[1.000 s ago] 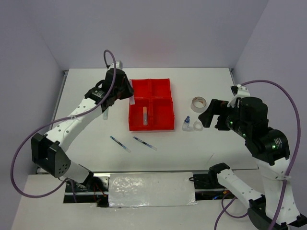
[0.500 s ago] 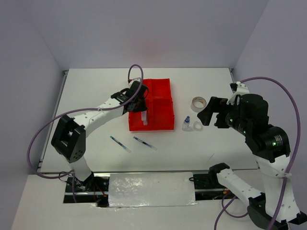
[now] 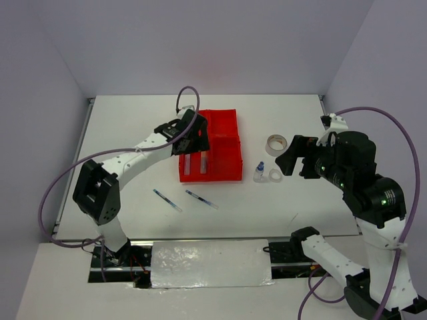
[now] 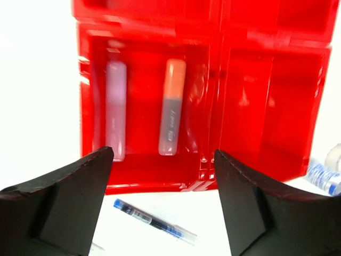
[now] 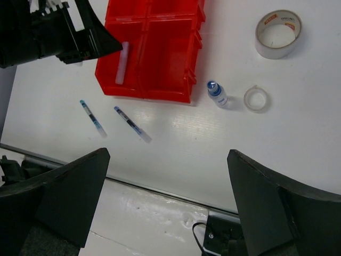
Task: Sort the stationery into containers
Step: Place the pen in the storage box, then pick up the pen from the center of the board.
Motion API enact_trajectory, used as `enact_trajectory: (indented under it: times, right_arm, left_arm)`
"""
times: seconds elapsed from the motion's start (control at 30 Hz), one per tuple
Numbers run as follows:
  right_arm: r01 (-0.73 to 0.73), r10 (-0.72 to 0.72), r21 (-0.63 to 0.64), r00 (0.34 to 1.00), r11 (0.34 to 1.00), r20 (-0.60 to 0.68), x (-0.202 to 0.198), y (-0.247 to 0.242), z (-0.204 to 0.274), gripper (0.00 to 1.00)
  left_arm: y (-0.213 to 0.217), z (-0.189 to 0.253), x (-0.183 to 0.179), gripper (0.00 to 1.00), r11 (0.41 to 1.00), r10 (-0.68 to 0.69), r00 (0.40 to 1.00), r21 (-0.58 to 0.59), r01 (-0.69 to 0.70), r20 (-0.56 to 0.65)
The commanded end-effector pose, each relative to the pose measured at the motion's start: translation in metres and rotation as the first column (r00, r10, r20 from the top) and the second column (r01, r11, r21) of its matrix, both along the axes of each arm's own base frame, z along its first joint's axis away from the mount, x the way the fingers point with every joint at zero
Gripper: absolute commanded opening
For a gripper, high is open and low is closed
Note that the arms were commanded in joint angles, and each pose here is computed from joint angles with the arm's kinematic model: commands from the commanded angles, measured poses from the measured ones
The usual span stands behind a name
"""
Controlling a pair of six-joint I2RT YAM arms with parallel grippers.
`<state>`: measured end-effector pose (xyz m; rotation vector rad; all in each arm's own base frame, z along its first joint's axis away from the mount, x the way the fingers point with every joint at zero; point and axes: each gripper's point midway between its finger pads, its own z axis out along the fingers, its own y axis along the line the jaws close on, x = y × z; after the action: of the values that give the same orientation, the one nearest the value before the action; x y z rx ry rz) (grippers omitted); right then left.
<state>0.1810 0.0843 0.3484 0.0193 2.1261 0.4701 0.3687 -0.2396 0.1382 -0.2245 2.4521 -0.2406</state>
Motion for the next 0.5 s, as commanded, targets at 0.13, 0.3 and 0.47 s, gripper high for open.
enact_trajectory:
  times: [0.13, 0.3, 0.47]
  right_arm:
    - [-0.029, 0.029, 0.009, 0.999, 1.0, 0.043, -0.001, 0.004, 0.007, 1.0]
    - [-0.065, 0.064, 0.03, 0.997, 0.997, 0.041, -0.003, 0.011, 0.001, 1.0]
    - [-0.086, 0.084, 0.05, 0.996, 0.995, 0.04, -0.005, 0.015, 0.001, 1.0]
  left_arm:
    - [0.13, 0.059, 0.031, 0.91, 0.952, 0.302, 0.947, 0.019, -0.306, 0.111]
    - [0.194, 0.02, 0.054, 0.92, 0.945, 0.29, 0.951, 0.127, -0.303, 0.111]
    - [0.22, -0.05, 0.072, 0.88, 0.94, 0.277, 0.959, 0.228, -0.255, -0.067]
